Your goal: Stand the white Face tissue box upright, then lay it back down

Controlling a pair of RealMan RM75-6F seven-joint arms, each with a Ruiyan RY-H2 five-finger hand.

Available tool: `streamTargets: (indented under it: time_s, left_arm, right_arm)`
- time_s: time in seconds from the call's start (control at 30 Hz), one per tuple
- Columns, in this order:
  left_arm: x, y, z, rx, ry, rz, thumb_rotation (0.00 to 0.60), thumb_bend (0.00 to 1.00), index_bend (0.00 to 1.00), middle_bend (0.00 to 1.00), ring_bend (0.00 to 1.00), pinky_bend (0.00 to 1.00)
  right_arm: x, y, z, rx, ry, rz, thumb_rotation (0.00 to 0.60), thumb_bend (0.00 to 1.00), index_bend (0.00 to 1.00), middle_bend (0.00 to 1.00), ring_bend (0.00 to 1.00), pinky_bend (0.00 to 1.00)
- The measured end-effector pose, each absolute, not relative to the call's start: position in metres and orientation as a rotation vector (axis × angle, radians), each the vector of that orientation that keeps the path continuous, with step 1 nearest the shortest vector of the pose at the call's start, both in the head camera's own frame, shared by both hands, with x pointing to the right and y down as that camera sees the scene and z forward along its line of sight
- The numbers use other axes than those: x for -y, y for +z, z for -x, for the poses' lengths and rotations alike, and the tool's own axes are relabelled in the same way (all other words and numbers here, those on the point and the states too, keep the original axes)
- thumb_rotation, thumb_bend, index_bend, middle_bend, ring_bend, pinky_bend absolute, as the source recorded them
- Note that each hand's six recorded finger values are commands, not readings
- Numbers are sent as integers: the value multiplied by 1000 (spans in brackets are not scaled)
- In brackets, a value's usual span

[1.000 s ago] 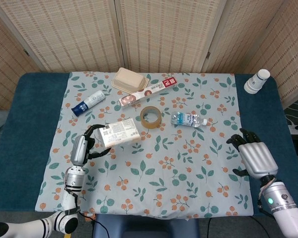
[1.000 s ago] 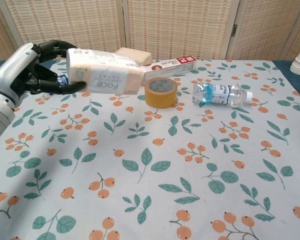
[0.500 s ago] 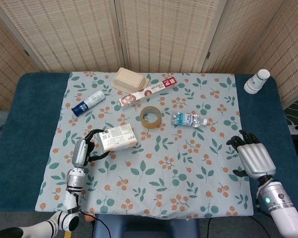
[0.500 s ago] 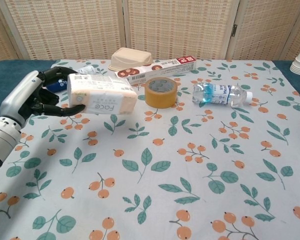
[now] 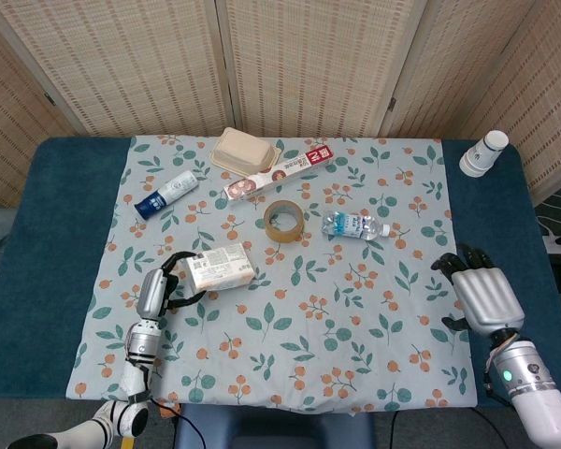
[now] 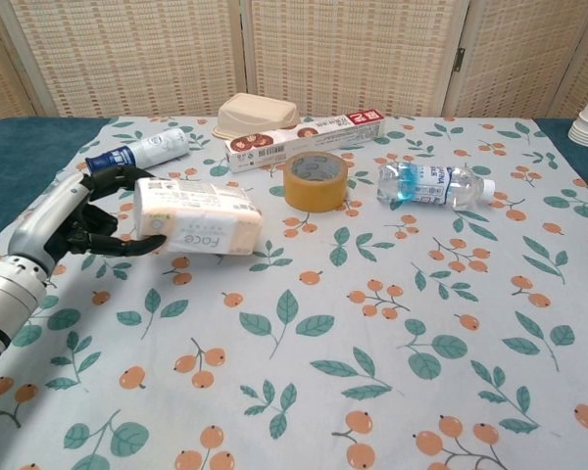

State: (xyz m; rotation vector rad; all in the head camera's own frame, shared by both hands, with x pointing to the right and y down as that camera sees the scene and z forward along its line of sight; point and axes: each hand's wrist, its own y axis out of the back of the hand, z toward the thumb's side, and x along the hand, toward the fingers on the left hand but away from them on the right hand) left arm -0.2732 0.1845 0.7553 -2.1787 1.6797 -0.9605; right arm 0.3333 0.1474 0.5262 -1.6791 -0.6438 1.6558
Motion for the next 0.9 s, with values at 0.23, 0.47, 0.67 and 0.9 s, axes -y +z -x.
streamTargets:
  time_s: [0.23, 0.47, 0.67, 0.9]
  left_arm:
    - [-184, 756, 279, -1701, -962, 2171, 600, 244, 432, 624, 1000, 1000]
    - [-189, 758, 282, -1704, -982, 2172, 600, 241, 432, 624, 1000, 1000]
    - [-192, 760, 285, -1699, -997, 2169, 600, 230, 424, 614, 1000, 1000]
    - [-201, 767, 290, -1696, -1048, 2190, 600, 158, 184, 537, 1000, 1000]
  right_arm:
    - [-149, 525, -331, 645, 1646, 1702, 600, 71, 283, 192, 56, 106]
    - [-147, 521, -331, 659, 1640, 1693, 600, 71, 283, 192, 56, 106]
    - [-148, 523, -331, 651, 1641, 1698, 600, 72, 283, 192, 56, 106]
    - [-149, 524, -329, 641, 1642, 1699, 600, 72, 283, 192, 56, 106]
